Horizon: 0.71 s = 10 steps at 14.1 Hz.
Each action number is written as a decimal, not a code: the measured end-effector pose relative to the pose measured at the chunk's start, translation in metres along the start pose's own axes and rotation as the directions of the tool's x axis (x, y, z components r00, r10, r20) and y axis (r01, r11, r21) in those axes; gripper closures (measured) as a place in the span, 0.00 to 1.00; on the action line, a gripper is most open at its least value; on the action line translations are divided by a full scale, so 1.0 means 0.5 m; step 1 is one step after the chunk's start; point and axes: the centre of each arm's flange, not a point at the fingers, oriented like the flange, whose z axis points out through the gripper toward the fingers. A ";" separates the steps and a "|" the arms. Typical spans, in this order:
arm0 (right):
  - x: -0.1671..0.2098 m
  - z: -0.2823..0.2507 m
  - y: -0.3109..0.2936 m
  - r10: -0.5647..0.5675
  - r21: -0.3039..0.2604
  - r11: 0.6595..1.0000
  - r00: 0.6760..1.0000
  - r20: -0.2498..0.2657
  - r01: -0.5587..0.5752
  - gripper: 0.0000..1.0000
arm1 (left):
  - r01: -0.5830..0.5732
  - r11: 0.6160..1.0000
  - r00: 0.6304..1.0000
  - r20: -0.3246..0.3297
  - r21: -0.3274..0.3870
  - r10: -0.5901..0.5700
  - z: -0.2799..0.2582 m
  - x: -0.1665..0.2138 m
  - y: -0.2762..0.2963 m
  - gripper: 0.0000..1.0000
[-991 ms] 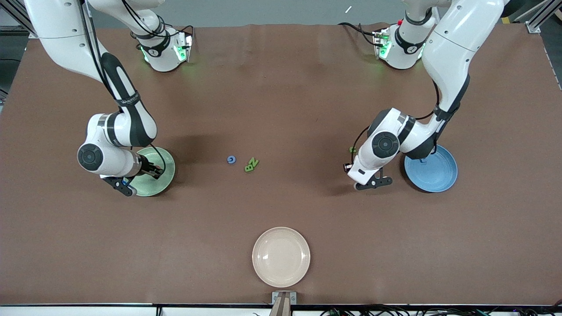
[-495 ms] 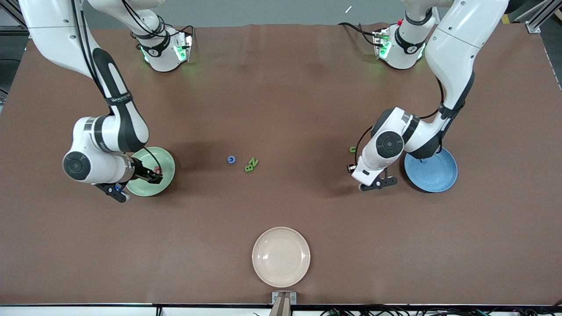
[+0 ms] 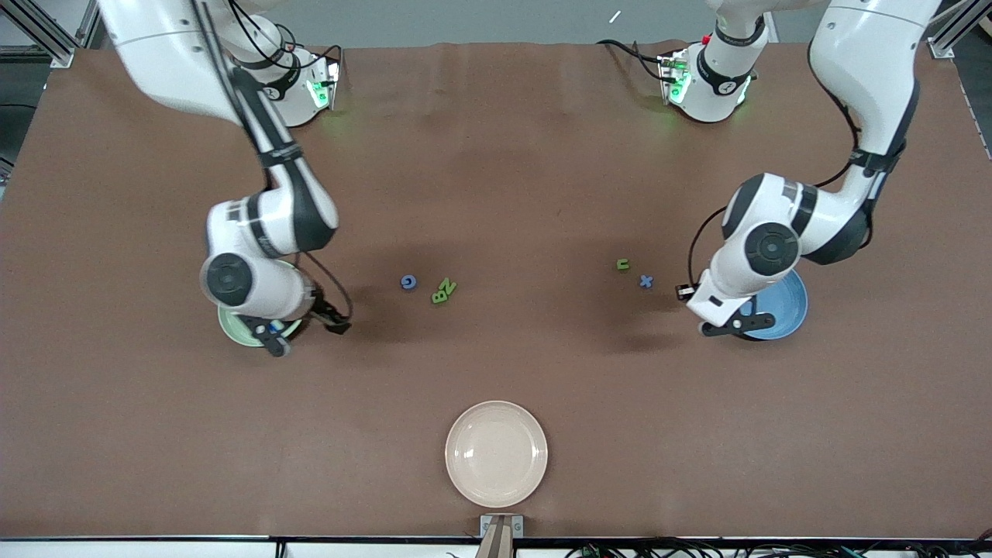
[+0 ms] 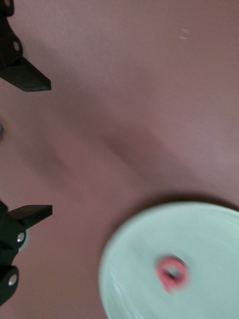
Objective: Sort upper and lower case letters into plates
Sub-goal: 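Place the green u in the blue plate while the right gripper reaches G, then grasp the blue G with the right gripper while the left gripper reaches x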
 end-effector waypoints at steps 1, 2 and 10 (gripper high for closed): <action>-0.040 0.035 -0.023 0.043 0.010 0.999 0.999 -0.014 -0.042 0.00 | -0.017 1.000 1.000 0.013 -0.005 0.017 0.010 -0.002 -0.036 0.63; -0.069 0.067 -0.038 0.082 0.017 0.997 0.996 -0.023 -0.082 0.00 | -0.034 0.999 0.999 0.023 -0.013 0.034 0.019 -0.002 -0.072 0.63; -0.177 0.073 -0.074 0.306 0.045 0.952 0.952 -0.034 -0.304 0.00 | -0.134 0.991 0.991 -0.019 0.026 0.135 0.108 -0.007 -0.274 0.63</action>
